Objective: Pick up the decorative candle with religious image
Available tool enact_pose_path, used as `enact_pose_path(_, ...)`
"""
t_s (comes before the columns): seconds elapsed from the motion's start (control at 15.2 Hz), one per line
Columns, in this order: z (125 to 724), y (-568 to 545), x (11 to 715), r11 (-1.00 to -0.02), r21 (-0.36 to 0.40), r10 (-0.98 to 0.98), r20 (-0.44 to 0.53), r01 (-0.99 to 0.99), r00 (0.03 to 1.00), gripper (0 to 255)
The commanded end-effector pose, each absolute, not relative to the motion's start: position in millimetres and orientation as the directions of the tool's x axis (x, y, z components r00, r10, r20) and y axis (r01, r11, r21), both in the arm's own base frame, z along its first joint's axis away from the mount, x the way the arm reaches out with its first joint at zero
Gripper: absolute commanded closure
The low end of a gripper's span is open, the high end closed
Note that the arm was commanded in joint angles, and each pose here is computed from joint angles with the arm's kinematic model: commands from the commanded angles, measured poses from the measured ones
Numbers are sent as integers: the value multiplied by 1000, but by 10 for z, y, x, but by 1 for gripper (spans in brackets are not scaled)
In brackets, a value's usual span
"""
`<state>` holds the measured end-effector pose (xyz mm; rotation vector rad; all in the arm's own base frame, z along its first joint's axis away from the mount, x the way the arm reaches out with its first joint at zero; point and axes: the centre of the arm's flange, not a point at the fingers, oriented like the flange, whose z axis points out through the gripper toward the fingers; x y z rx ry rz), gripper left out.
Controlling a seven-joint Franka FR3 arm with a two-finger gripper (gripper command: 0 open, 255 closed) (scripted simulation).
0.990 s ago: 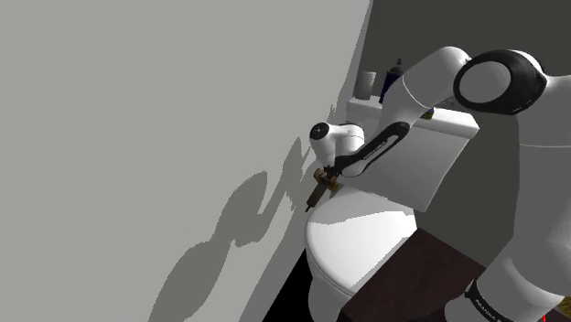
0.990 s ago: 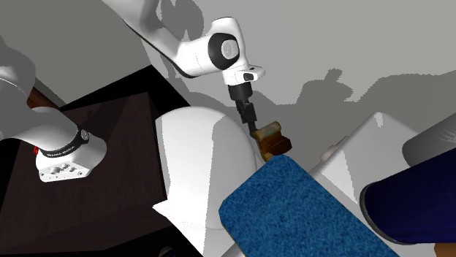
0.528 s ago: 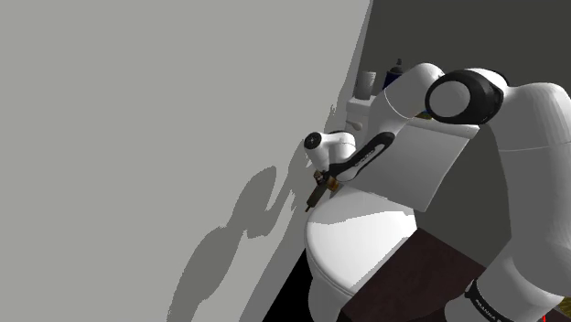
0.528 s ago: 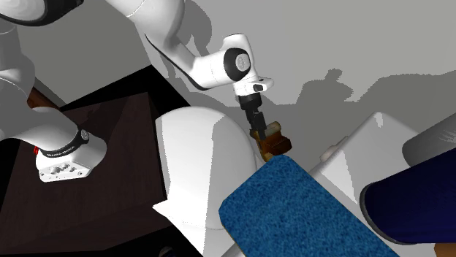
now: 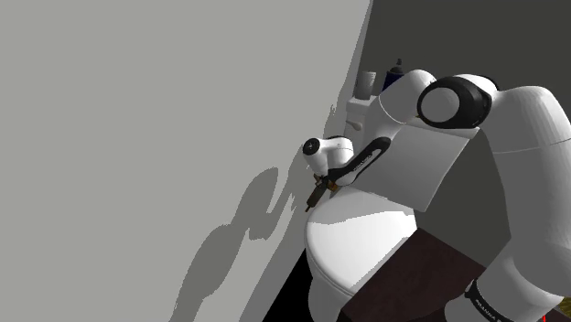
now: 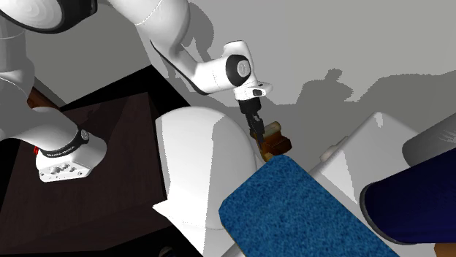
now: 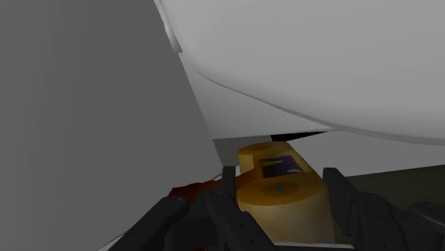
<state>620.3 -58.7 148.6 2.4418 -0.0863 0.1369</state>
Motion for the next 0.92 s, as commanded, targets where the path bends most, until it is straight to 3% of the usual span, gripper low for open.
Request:
enact_pose_path(0.0, 1479, -588, 6202, -766, 635, -27, 121, -98, 992, 255)
enact_pose_path(0.86, 1847, -592, 6199, -766, 635, -27, 121, -98, 992, 255)
